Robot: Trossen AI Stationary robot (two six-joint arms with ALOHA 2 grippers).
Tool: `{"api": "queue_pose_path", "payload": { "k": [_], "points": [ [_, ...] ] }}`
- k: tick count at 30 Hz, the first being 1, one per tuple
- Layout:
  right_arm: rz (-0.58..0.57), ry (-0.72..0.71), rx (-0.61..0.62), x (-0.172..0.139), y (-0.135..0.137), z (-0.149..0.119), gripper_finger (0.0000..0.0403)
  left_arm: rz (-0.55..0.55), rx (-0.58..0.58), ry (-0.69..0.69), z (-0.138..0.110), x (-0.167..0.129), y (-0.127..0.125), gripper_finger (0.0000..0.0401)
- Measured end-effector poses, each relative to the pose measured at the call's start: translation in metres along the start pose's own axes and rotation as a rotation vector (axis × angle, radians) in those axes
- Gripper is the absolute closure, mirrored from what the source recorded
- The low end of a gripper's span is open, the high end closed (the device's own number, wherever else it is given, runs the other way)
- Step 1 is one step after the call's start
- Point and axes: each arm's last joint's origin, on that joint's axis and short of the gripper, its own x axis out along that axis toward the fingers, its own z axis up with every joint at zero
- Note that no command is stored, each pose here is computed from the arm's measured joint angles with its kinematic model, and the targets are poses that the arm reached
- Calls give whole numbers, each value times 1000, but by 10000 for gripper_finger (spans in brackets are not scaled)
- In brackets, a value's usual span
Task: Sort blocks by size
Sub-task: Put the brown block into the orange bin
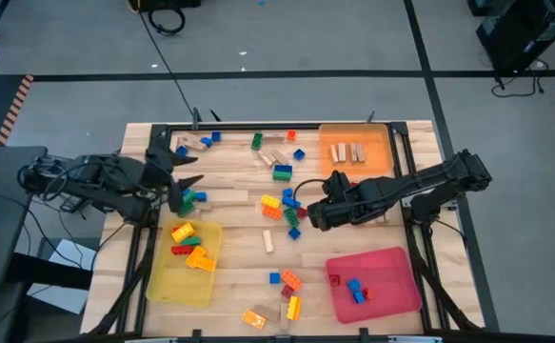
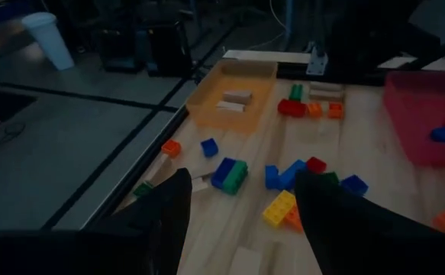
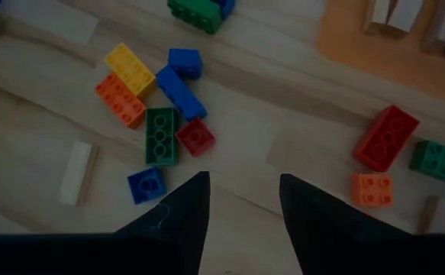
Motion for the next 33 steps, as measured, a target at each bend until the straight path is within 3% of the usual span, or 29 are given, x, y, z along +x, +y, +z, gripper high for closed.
{"api": "queue_pose_path", "payload": {
  "k": [7,14,19,25,33],
  "points": [
    [1,-31,6,0,1,1,230,11,-47,88,-3,20,-13,162],
    [-6,-58,-44,0,0,2,230,-6,-123,318,-15,55,-16,162],
    [-20,-80,-138,2,0,6,228,95,-210,414,-20,79,7,162],
    [-51,-79,-251,7,-4,18,230,53,-375,543,-31,106,46,162],
    [-73,-69,-333,14,-8,34,230,147,-479,677,-54,135,93,168]
  ]
}}
